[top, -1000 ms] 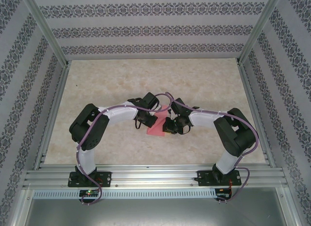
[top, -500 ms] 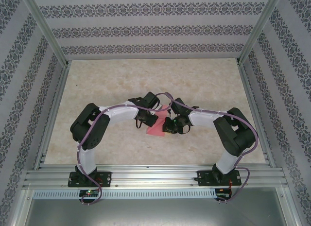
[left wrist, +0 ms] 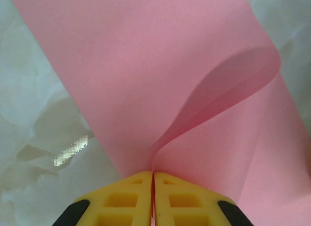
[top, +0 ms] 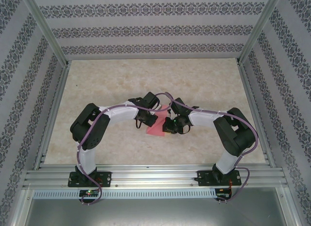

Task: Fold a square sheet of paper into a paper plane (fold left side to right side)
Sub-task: Fold the triangle a second time at the center of the table.

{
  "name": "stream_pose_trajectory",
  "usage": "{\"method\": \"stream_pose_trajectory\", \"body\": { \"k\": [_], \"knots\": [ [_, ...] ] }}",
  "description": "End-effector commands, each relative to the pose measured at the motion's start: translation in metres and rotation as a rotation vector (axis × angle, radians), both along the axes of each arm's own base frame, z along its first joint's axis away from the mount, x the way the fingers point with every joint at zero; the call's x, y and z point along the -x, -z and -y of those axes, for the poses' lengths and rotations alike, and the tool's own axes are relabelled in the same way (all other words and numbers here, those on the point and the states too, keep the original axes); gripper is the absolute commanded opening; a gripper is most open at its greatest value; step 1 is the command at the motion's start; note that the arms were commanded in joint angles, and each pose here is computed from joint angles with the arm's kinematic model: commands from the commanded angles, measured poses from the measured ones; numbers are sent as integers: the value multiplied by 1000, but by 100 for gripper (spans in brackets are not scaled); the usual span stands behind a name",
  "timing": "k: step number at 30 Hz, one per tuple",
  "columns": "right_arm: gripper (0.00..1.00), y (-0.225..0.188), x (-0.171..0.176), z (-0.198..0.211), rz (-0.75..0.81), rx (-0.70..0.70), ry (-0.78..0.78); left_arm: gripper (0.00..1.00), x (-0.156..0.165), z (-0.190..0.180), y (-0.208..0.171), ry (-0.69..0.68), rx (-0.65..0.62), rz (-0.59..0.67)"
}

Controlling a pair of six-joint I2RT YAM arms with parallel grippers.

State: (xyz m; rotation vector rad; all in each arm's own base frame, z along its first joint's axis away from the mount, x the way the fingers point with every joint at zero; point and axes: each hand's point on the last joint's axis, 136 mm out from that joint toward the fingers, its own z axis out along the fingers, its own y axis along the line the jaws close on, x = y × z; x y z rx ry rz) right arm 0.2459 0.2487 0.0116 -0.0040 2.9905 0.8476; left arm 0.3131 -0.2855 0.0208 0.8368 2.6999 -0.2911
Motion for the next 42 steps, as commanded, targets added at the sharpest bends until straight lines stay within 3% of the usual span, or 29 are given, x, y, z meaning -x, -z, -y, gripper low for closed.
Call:
{"method": "stream_pose_trajectory", "body": {
  "k": [1,11,24,35,42],
  "knots": [
    [13,11,3,6,-3,63,-13,11,-6,-7,-5,-14,3,28],
    [13,2,-4,3,29,46,-14,11,-3,-5,3,-16,20,7],
    [16,-52,-34,3,162,-140,120,11,-2,-1,5,-6,31,-4],
    [11,-51,-73,-24,162,-305,261,11,-1,1,5,4,38,-9],
    [11,-33,-71,-40,117,-279,237,11,0,1,5,10,36,-10]
  ]
}}
